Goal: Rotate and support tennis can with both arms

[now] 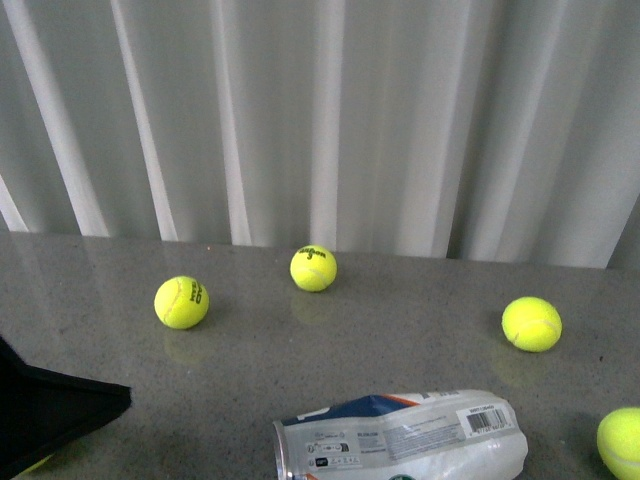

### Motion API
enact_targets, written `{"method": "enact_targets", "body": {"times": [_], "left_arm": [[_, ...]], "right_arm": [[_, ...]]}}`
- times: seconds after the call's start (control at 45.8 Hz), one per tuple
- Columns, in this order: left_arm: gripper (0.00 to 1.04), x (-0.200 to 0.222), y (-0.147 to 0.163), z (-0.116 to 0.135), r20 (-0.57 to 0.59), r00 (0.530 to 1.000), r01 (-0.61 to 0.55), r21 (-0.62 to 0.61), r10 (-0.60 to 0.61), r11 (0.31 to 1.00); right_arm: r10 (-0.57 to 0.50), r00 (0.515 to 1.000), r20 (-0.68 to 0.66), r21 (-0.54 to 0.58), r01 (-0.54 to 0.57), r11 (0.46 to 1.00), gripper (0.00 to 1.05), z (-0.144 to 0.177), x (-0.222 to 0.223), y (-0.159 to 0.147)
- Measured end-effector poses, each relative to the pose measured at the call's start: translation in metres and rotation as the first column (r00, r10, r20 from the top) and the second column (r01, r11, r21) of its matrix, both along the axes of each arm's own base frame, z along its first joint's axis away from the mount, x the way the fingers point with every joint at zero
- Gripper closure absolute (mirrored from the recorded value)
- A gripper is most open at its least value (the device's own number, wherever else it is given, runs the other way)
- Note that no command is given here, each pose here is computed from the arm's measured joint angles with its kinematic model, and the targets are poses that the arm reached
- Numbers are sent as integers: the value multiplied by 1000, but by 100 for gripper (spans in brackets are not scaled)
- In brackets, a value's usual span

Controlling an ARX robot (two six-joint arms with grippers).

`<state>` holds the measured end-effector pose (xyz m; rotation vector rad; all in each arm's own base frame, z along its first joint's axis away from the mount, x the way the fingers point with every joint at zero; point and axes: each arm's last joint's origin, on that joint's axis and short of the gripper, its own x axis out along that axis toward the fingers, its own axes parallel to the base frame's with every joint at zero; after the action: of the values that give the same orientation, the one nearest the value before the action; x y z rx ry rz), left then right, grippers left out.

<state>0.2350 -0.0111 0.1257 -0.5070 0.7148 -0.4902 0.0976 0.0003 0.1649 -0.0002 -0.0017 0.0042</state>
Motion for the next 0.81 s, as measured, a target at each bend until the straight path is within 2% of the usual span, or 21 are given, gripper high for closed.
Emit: {"method": "enact_targets", "body": {"times": [0.218,0.807], "left_arm": [[7,29,-20,-34,-117,986,106,-120,-120,987],[7,79,-64,-58,-152,970,156,-205,-188,966]], "right_arm": [[0,1000,0,0,0,1000,7,0,0,0],[0,1000,0,0,0,1000,7,0,0,0]]}}
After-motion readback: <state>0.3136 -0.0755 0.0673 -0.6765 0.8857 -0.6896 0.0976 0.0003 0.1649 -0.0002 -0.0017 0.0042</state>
